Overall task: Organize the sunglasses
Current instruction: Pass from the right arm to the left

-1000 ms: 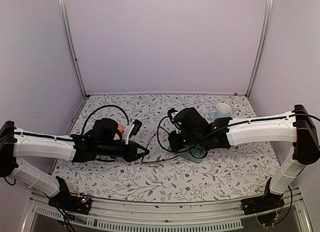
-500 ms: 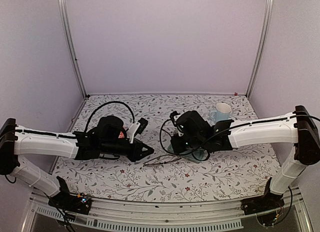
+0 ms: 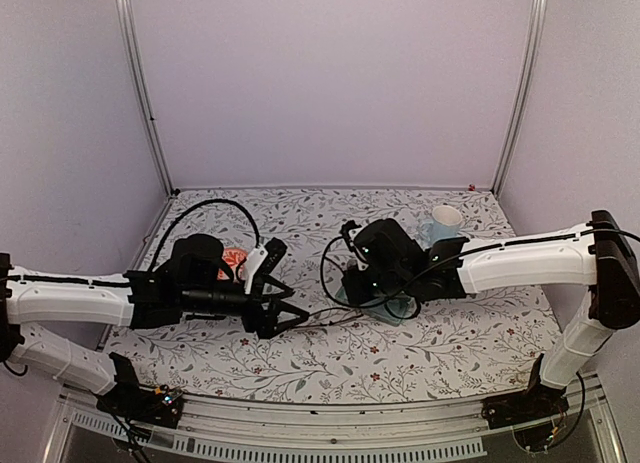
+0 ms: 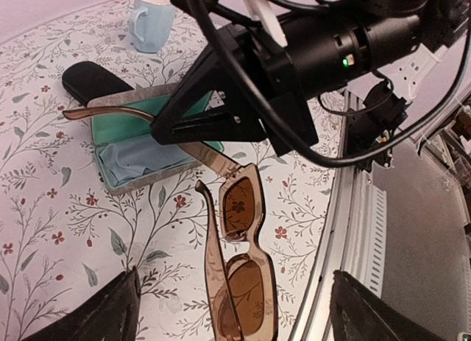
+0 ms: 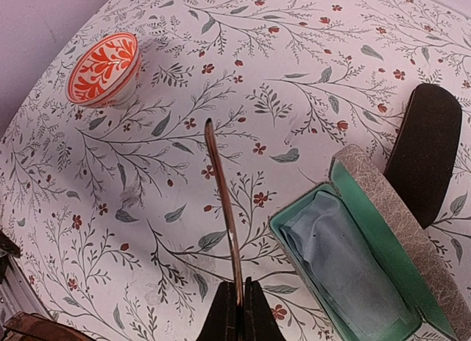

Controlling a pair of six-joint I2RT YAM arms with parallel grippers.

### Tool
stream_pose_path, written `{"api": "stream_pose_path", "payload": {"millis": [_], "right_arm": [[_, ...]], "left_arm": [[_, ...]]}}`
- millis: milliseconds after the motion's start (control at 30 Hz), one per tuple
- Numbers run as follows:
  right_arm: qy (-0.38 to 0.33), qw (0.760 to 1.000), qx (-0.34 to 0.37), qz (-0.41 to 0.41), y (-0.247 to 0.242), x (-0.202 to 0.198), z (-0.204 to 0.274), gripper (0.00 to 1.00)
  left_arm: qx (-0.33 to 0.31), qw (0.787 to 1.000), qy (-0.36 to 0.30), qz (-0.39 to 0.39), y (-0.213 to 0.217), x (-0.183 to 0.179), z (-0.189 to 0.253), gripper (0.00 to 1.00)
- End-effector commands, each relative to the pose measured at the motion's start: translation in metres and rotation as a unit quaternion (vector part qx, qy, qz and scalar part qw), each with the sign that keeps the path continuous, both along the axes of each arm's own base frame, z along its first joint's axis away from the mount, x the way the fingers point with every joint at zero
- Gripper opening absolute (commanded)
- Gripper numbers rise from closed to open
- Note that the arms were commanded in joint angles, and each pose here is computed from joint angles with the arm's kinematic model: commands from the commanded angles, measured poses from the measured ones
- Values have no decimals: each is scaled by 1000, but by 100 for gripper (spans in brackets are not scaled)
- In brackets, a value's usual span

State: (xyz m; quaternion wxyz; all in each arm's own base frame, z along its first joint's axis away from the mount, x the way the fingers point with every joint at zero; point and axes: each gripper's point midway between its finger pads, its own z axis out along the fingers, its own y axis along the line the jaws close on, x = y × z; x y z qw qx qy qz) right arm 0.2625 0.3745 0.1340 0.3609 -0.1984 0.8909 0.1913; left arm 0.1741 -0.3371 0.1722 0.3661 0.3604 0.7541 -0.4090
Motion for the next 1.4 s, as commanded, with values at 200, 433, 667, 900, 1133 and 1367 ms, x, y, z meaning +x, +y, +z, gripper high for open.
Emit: {"api": "stream_pose_path", "payload": {"millis": [200, 433, 667, 900, 1133, 1367], "right_arm": [[20, 999, 29, 32, 7, -5, 9, 0], [32, 998, 32, 44, 13, -7, 6, 0], [40, 998, 30, 47, 14, -7, 0, 0], [44, 998, 26, 47, 12, -6, -5, 0], [46, 997, 27, 49, 12, -5, -6, 0], [37, 998, 26, 38, 6, -4, -7, 0]], "left_arm": [[41, 994, -61, -86, -7, -31, -23, 90], [71, 988, -80, -110, -22, -32, -33, 80], [88, 984, -93, -128, -36, -36, -39, 70], [95, 980, -86, -154, -41, -47, -47, 57], [98, 978, -90, -163, -42, -49, -49, 55], [93, 986, -75, -115, -37, -39, -41, 88]]}}
